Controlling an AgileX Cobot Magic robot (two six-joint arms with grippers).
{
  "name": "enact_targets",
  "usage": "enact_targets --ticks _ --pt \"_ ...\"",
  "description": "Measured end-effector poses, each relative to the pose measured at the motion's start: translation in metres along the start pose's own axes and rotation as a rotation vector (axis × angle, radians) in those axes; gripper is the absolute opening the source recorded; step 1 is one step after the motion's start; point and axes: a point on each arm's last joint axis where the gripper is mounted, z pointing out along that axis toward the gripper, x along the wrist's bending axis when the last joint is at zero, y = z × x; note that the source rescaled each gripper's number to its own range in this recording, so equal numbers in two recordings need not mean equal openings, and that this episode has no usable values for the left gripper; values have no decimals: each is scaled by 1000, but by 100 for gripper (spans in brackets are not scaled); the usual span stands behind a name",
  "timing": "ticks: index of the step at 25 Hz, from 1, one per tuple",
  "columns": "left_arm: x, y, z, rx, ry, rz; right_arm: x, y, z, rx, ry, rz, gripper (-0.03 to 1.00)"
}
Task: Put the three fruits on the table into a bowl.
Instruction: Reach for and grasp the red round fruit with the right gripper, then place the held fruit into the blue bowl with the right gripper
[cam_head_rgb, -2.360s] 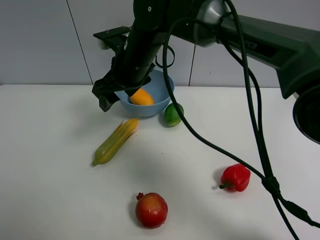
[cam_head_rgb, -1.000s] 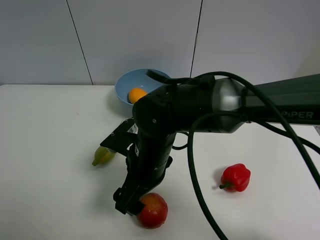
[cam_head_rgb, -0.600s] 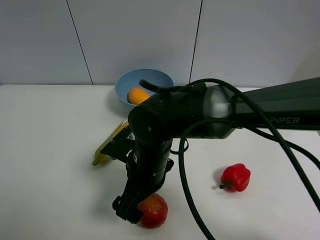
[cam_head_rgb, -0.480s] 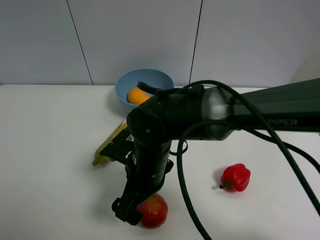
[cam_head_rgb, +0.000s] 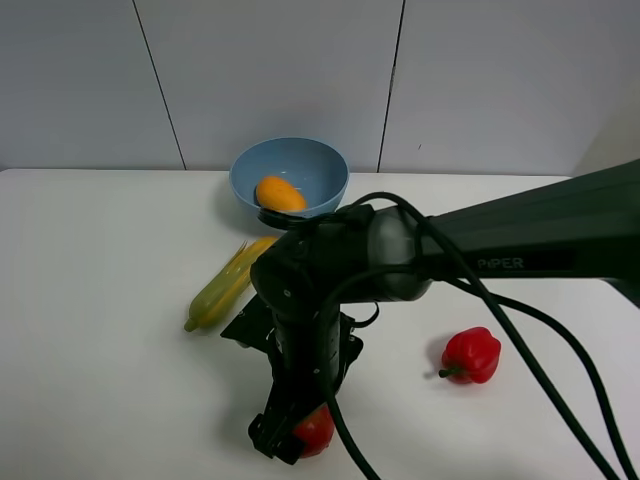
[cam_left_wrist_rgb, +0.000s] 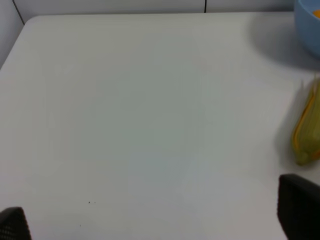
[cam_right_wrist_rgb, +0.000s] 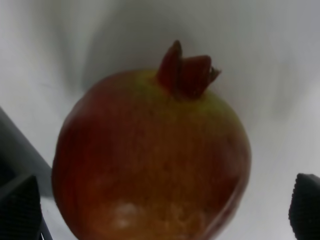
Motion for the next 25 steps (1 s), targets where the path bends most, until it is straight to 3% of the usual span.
enact_targets --ticks 8,10,11,12,14,22,25 --pt "0 0 0 0 0 0 -1 3 16 32 3 11 100" --pt "0 0 0 0 0 0 -2 3 18 35 4 24 94" --pt "0 0 0 0 0 0 -1 3 18 34 5 30 86" --pt "0 0 0 0 0 0 -1 3 18 34 6 46 71" --pt "0 0 0 0 0 0 -1 3 18 34 12 79 31" --pt "0 0 0 0 0 0 1 7 11 38 20 121 29" --pt "0 0 0 0 0 0 2 24 -29 -85 47 123 29"
